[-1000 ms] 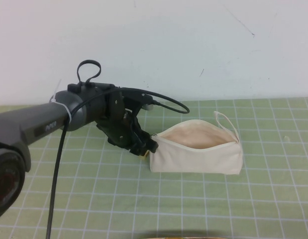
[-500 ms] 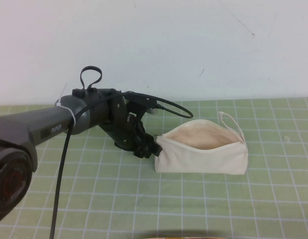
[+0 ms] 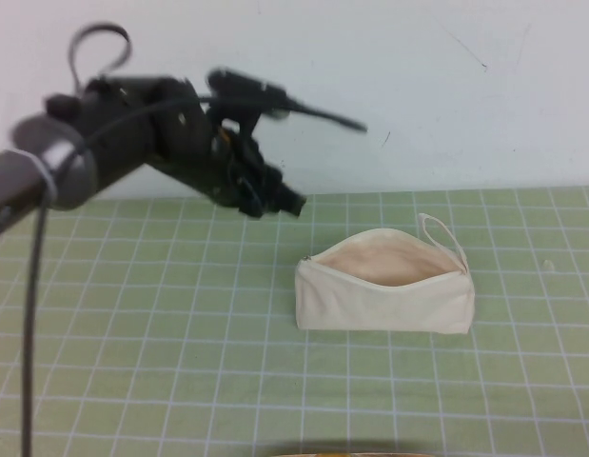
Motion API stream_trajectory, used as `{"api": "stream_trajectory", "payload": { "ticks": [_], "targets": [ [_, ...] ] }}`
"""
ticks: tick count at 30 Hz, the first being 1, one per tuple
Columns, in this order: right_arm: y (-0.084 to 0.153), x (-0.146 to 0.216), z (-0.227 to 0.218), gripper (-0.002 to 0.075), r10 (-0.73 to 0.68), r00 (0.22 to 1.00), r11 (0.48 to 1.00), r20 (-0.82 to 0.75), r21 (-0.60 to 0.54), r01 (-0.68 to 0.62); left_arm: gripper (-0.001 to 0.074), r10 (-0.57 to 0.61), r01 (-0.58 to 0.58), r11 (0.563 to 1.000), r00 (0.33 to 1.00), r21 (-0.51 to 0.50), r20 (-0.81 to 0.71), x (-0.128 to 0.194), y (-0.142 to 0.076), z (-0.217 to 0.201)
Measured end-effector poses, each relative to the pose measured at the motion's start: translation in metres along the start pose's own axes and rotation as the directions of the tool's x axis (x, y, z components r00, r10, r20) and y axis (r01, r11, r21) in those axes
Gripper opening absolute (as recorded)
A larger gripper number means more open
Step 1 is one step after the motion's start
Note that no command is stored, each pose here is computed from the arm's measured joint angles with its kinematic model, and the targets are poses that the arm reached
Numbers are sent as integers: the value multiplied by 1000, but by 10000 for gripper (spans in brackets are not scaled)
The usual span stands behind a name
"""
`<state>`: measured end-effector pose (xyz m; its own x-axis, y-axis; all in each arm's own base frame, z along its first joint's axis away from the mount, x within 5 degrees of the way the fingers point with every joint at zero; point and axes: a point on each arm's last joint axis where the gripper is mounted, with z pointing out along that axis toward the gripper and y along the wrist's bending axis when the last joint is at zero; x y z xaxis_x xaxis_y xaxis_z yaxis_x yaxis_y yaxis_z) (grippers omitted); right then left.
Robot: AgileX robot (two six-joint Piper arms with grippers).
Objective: Put eraser into pencil case
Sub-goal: Place the eraser on the pencil case
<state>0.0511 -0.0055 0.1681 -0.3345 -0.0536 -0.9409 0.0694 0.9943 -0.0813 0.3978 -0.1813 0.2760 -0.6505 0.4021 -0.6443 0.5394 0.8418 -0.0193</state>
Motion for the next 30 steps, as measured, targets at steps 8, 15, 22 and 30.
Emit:
{"api": "stream_trajectory", "payload": {
  "ticks": [8, 15, 22, 30],
  "targets": [
    [0, 0, 0, -1, 0, 1000, 1000, 0, 0, 0, 180, 212, -227, 962, 971, 149, 109, -14, -86, -25],
    [0, 0, 0, -1, 0, 1000, 1000, 0, 0, 0, 180, 258, -272, 950, 961, 157, 105, -4, -116, 17],
    [0, 0, 0, -1, 0, 1000, 1000, 0, 0, 0, 356, 208, -213, 967, 977, 143, 49, 5, -108, 43],
    [0, 0, 0, -1, 0, 1000, 1000, 0, 0, 0, 281, 141, -143, 989, 987, 30, 75, -10, -86, -4]
  ]
}}
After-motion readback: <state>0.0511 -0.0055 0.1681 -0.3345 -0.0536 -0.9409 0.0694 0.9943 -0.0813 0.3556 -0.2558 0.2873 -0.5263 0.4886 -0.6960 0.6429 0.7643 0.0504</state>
